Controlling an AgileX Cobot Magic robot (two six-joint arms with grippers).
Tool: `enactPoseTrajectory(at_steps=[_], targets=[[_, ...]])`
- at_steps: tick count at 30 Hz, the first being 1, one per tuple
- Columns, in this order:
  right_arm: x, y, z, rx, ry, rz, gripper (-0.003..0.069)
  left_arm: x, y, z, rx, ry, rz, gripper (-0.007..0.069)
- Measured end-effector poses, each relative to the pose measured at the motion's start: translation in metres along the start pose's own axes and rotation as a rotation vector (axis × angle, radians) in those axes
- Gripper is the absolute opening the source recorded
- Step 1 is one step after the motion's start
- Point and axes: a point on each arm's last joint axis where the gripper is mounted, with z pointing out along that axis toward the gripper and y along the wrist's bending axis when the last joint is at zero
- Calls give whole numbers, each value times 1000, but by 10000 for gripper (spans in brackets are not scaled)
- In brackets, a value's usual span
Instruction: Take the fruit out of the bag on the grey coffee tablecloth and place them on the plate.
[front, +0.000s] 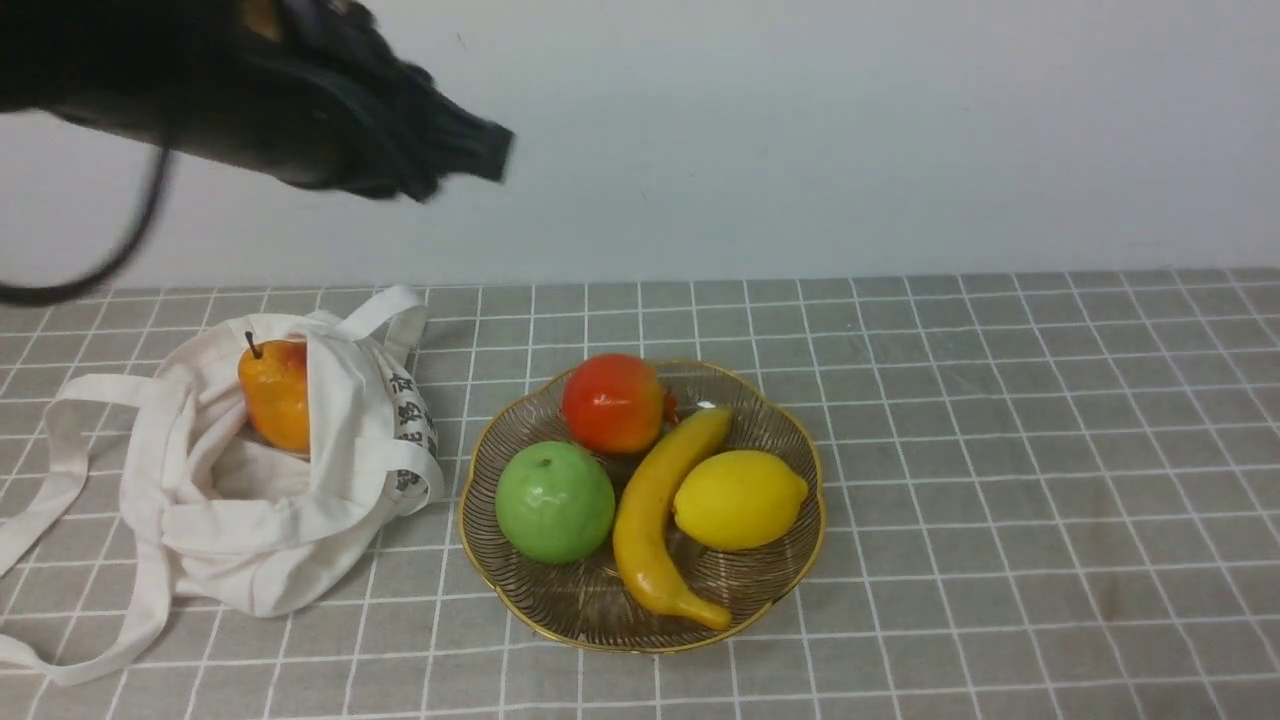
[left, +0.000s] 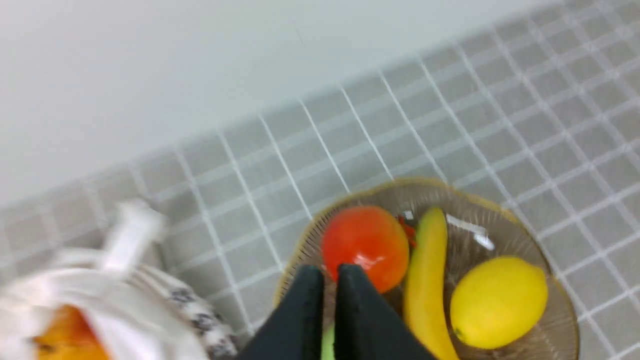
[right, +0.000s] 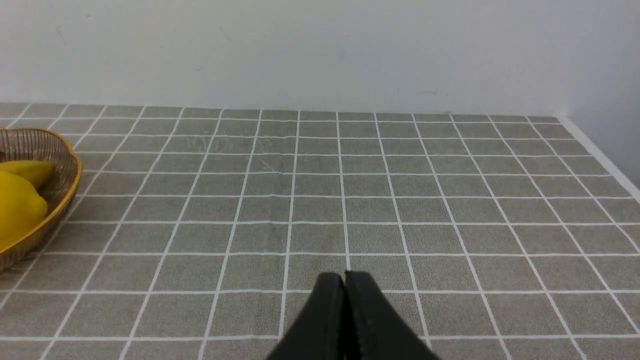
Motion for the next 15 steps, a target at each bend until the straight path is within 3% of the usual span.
enactPoseTrajectory(at_steps=[5,8,15], targets=[[0,0,0,0,0,0,-15,18,5,-80,-1,-167,-25,-8],[0,0,0,0,0,0,-15,54,8,-129,20,-310,-106,-8],[0,0,0,0,0,0,-15,127,13,-162,43,-445,-148,-8]])
